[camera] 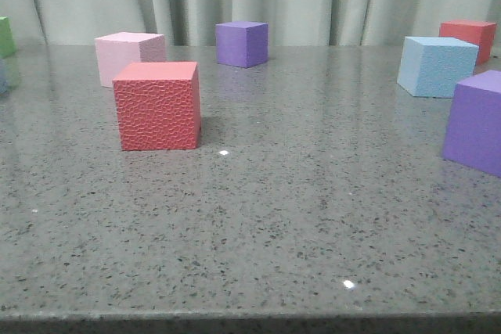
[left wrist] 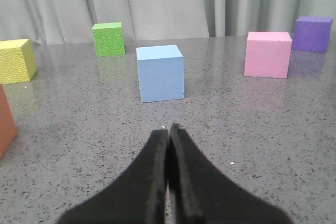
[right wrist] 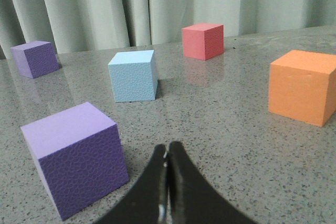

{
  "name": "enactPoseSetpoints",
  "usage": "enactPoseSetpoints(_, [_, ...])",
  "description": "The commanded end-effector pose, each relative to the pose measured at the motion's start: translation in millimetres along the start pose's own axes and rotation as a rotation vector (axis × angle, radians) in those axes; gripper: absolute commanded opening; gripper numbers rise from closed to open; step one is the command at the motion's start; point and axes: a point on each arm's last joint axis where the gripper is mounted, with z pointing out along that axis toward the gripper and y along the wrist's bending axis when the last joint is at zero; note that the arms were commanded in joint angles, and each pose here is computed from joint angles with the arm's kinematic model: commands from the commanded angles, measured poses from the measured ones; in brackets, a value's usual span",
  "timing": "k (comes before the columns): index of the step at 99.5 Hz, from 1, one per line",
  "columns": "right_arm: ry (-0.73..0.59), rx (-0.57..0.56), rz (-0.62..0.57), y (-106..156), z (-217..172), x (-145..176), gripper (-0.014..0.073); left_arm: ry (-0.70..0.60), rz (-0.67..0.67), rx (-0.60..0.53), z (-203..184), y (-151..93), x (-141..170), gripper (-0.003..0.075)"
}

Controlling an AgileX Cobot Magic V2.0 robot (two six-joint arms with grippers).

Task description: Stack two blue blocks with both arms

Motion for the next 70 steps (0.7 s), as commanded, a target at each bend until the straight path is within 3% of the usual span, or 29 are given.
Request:
enactPoseSetpoints(1, [-0.116,-0.009,-0.006,1.6,-3.0,-14.0,-0.0113,-0.117,0.033,-0.004,-3.2,0.1,-9.3,-0.0018])
enactPoseSetpoints(70, [-0.174,-0.017,-0.006,2.4,-3.8,-19.1,-0.0113,-0.142,0.052,-0.005,-3.5,0.0,-11.5,-0.0018])
